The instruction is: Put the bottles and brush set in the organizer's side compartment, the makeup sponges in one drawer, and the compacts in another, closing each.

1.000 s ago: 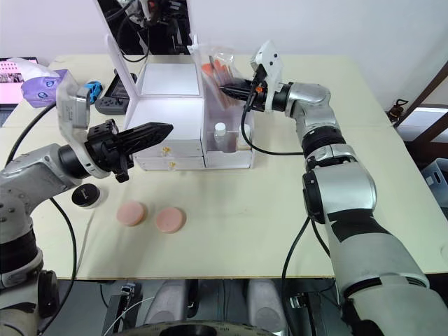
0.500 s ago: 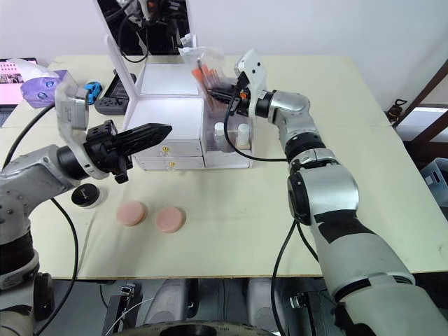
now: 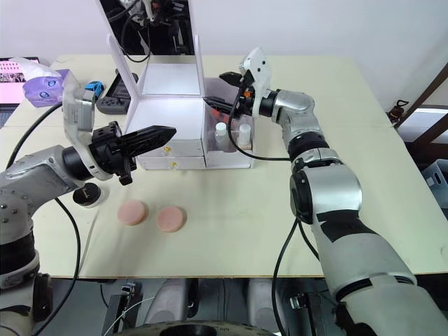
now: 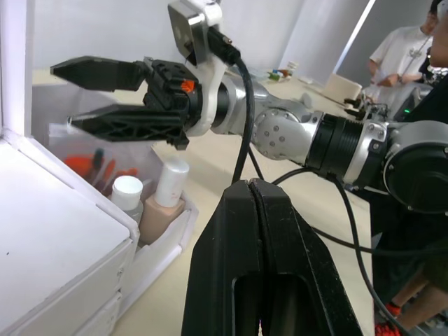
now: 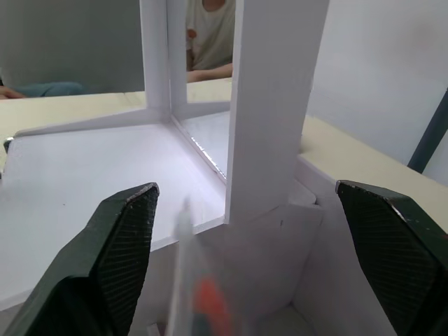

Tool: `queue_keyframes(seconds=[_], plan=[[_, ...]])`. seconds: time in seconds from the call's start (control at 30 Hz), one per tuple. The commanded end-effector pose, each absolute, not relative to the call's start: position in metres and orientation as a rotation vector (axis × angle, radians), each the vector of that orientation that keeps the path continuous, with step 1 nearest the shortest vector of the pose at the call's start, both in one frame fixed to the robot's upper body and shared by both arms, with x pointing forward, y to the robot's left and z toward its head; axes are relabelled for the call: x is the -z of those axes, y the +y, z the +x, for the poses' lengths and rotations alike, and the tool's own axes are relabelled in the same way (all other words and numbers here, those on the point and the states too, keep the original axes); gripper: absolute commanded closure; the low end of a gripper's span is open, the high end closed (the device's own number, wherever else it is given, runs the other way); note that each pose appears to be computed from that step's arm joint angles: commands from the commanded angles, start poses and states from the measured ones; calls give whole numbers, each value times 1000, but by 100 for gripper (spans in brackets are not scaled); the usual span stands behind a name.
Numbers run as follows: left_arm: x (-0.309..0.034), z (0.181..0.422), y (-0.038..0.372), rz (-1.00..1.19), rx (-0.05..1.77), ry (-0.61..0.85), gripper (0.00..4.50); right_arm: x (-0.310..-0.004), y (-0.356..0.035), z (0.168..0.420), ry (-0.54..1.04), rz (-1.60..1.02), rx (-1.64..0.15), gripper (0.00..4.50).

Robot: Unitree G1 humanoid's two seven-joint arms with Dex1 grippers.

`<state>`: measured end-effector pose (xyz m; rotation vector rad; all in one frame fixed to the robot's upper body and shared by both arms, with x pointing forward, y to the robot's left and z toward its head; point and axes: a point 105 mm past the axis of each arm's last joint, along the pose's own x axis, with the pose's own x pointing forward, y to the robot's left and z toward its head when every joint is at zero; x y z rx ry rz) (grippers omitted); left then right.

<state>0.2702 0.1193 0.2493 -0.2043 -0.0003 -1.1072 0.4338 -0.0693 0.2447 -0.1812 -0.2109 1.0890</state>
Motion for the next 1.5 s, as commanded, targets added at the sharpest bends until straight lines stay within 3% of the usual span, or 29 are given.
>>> queue_keyframes(seconds=[0.03, 0.27, 0.43, 0.57, 0.67, 0.9, 1.2, 1.5], plan=[[-260, 267, 117, -168, 1129, -49, 450, -301, -74, 420, -372, -123, -1187, 12], [-261, 270, 121, -141, 1126, -62, 450, -316, -77, 385, -336, -303, -1360, 12], [-260, 274, 128, -103, 1116, -54, 450, -299, -72, 362, -267, -538, -1244, 12], [-258, 277, 131, -79, 1117, -44, 450, -277, -78, 363, -38, -629, -1078, 12], [-257, 279, 131, -67, 1120, -44, 450, -267, -78, 361, 75, -640, -1064, 93], [-255, 280, 130, -49, 1117, -44, 450, -250, -73, 355, 193, -660, -1099, 440], [-254, 279, 129, -48, 1105, -52, 450, -259, -73, 378, 181, -709, -991, 446], [-255, 280, 125, -52, 1105, -59, 450, -276, -73, 430, 49, -877, -761, 446]])
